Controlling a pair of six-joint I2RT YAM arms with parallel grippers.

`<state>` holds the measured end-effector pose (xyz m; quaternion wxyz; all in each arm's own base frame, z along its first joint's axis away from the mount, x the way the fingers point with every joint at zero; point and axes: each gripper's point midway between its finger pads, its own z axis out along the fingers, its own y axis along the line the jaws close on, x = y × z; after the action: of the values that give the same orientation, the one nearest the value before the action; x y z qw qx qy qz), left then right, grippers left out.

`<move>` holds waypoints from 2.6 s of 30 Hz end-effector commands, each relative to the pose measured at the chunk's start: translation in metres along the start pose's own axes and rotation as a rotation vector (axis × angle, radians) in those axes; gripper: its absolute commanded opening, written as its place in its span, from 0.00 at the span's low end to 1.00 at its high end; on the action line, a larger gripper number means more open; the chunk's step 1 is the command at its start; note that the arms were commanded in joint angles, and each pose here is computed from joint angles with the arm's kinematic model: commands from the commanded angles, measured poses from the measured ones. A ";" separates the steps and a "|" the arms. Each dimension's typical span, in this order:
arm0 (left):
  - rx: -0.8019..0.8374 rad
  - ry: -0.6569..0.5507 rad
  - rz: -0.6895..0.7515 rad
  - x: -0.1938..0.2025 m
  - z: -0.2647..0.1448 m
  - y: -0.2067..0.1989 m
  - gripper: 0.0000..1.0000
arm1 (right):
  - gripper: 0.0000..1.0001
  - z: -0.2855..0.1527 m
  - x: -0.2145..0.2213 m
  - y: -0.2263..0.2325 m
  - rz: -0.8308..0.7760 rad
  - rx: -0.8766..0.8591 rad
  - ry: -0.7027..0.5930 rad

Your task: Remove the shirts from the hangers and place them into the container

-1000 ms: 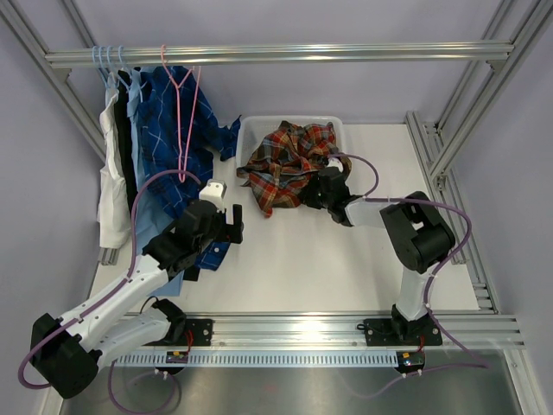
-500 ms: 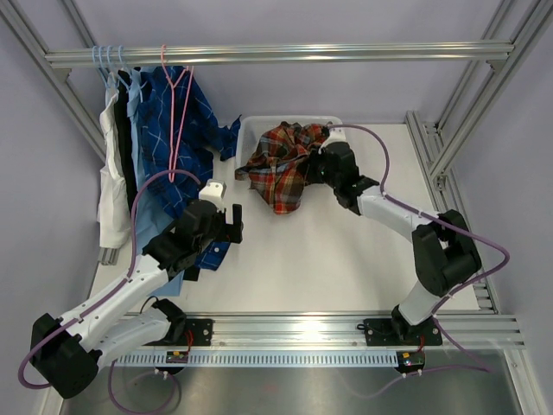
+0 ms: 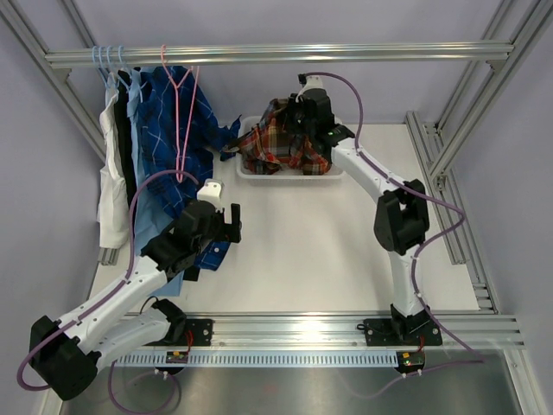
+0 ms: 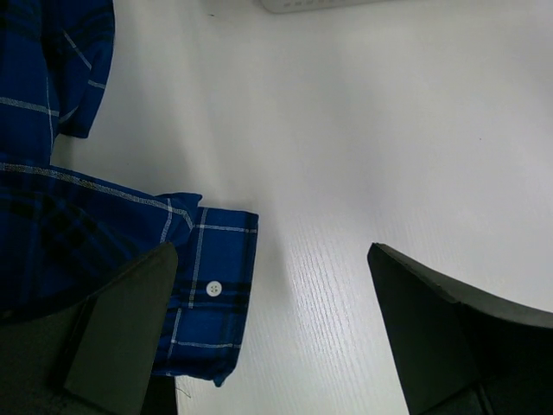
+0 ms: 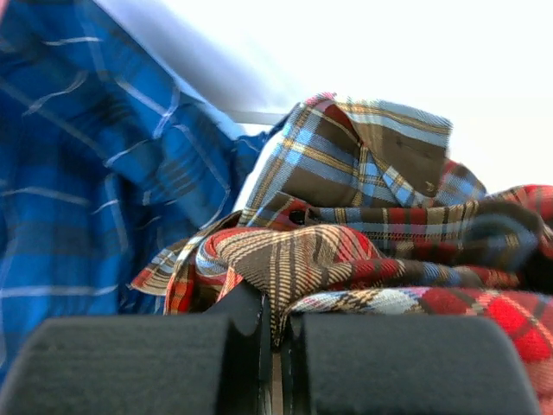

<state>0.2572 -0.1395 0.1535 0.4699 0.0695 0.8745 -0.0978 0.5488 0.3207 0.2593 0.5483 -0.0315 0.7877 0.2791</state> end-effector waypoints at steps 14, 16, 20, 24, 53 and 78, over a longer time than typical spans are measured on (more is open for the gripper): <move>-0.024 -0.031 -0.004 -0.008 0.000 0.004 0.99 | 0.03 0.012 0.181 -0.105 0.207 0.396 0.489; -0.023 -0.033 -0.004 -0.008 0.000 0.004 0.99 | 0.14 0.010 0.155 -0.092 0.164 0.337 0.442; -0.021 -0.040 -0.008 -0.009 -0.002 0.004 0.99 | 0.38 -0.006 0.110 -0.070 0.082 0.244 0.369; -0.003 -0.045 -0.015 -0.012 -0.003 0.001 0.99 | 0.50 -0.037 0.066 -0.049 0.014 0.179 0.295; -0.397 -0.133 -0.230 -0.232 -0.087 0.100 0.95 | 1.00 -0.338 0.082 -0.014 -0.132 -0.081 0.216; -0.548 -0.275 -0.237 -0.256 -0.079 0.154 0.67 | 0.99 -0.381 0.118 -0.023 -0.089 -0.106 0.201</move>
<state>0.3576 0.0188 0.3761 0.5378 -0.1706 0.8213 0.0849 0.1899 0.1497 0.2386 0.4756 -0.1171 0.8240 0.2848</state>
